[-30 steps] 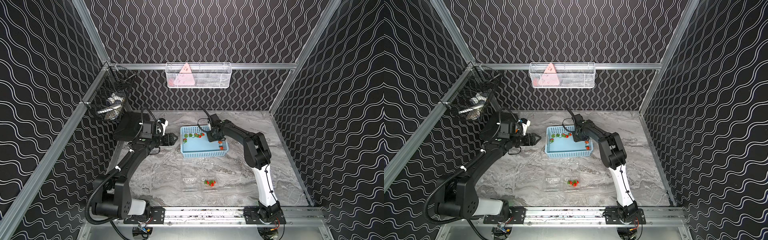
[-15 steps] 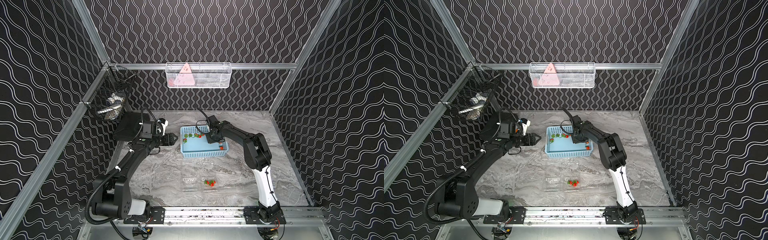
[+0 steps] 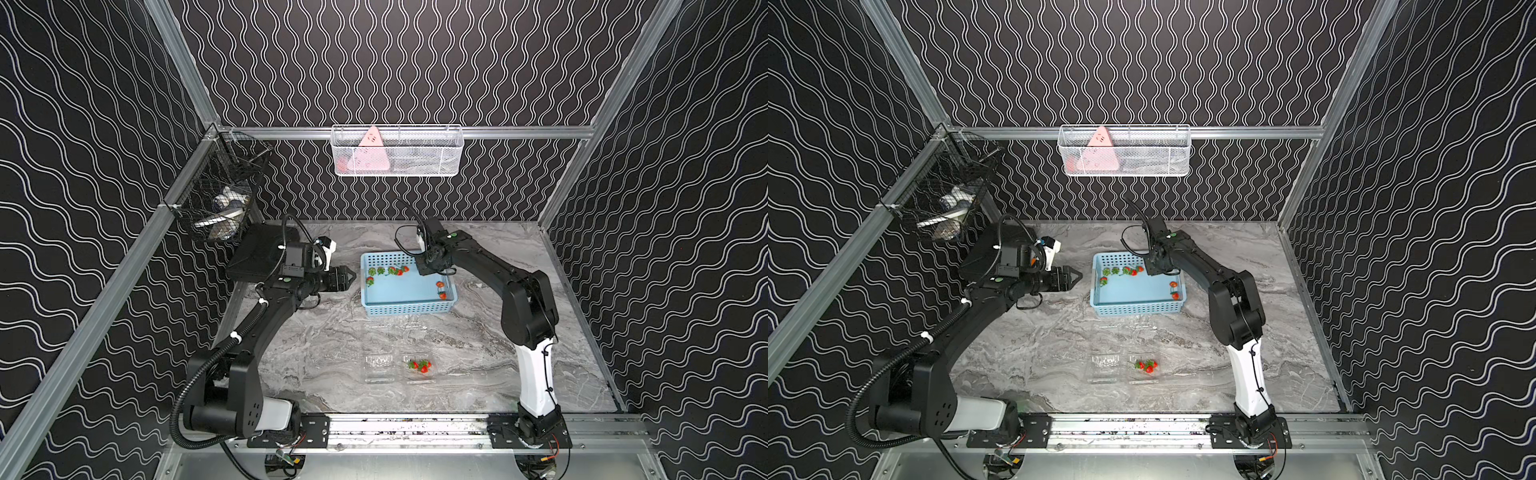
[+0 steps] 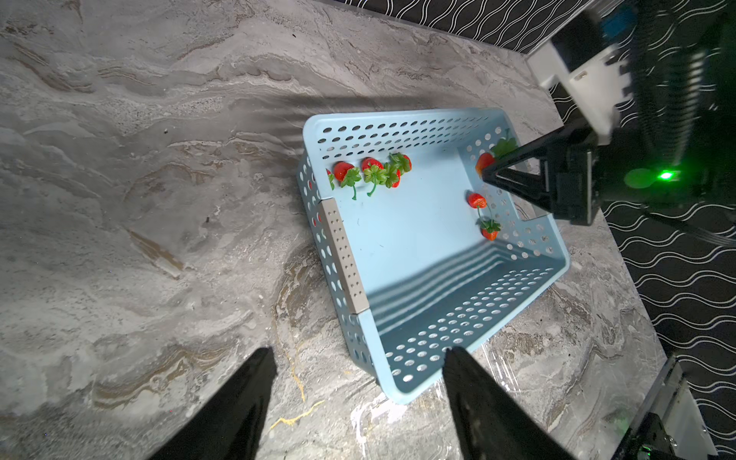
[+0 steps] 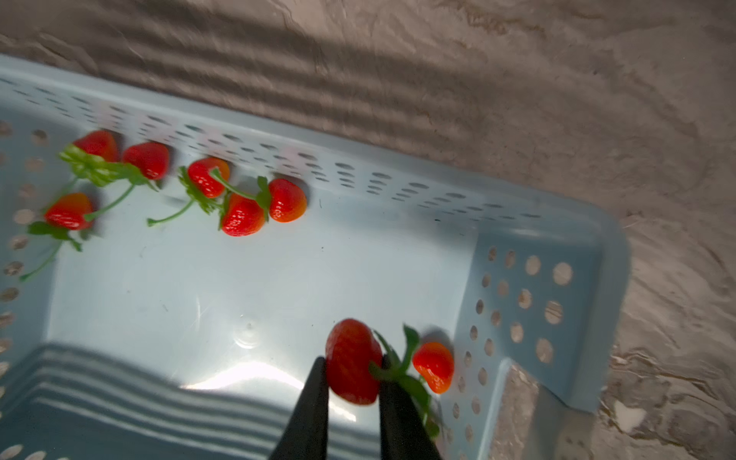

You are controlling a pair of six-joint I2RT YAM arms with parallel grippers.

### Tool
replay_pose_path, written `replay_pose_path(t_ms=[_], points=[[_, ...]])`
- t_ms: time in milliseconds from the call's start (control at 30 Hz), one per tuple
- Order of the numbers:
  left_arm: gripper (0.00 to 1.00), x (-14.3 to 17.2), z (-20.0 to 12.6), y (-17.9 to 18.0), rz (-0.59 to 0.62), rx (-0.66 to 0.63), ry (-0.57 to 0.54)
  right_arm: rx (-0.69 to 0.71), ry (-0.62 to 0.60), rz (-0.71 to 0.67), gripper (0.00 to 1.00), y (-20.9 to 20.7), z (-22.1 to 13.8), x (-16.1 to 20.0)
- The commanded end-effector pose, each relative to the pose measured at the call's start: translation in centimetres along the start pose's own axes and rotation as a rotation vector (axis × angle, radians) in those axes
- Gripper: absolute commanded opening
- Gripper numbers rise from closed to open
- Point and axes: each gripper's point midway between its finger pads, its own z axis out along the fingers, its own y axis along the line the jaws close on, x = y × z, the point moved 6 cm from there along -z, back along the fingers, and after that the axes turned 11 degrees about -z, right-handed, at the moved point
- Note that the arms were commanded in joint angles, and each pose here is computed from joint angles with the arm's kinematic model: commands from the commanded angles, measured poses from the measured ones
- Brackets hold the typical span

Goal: Pack strawberries into containers
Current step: Pick up the strawberry from the basket, then place the strawberry in the packing box.

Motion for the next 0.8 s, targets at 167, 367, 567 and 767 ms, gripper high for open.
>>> replay_pose_path(t_ms=[167, 367, 567, 767], points=[[0.72, -0.4, -0.2, -0.4, 0.022, 0.013, -0.016, -0.090, -0.036, -0.066, 0.20, 4.3, -8.3, 3.2], [0.72, -0.4, -0.4, -0.5, 0.024, 0.019, -0.018, -0.235, 0.014, -0.117, 0.21, 10.5, -13.5, 10.3], [0.72, -0.4, -0.6, -0.5, 0.025, 0.019, -0.023, -0.264, 0.145, -0.125, 0.21, 13.0, -13.8, 17.0], [0.72, -0.3, -0.7, -0.6, 0.026, 0.017, -0.026, -0.278, 0.236, -0.146, 0.23, 14.6, -12.0, 20.8]])
